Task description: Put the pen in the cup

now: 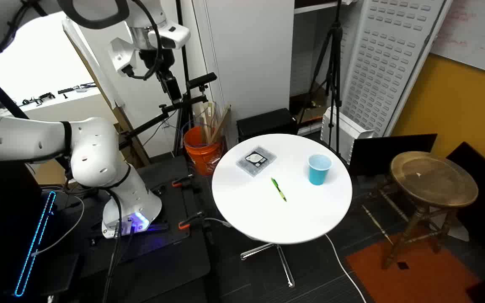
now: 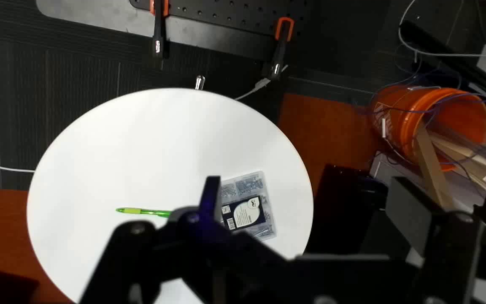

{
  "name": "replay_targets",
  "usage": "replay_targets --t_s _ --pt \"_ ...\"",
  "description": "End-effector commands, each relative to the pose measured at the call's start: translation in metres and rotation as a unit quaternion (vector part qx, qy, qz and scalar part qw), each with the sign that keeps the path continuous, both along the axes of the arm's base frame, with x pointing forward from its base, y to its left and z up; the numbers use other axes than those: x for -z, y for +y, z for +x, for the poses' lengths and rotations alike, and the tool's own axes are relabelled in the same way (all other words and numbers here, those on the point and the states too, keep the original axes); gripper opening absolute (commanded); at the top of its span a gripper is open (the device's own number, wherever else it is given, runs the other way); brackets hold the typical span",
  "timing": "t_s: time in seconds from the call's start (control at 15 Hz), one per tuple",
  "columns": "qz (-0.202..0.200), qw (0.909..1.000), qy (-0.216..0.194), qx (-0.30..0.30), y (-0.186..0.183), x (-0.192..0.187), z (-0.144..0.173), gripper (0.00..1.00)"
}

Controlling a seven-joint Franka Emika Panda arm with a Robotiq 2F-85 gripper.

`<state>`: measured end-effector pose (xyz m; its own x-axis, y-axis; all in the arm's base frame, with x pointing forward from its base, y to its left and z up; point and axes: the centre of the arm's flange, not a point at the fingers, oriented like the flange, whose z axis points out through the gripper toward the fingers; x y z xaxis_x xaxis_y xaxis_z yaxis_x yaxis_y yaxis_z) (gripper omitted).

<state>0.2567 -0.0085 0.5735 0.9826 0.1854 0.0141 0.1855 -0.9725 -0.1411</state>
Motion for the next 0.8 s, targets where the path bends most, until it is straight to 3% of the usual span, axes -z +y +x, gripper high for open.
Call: replay_targets --t_s 0.0,0.4,0.73 --pt "0.0 1.0 0.0 0.0 0.0 0.0 0.0 1.0" --pt "-0.002 1.0 -0.004 0.002 0.0 0.0 0.001 1.0" --pt "0.009 0.9952 -0.07 0.067 -0.006 -0.014 0.031 1.0"
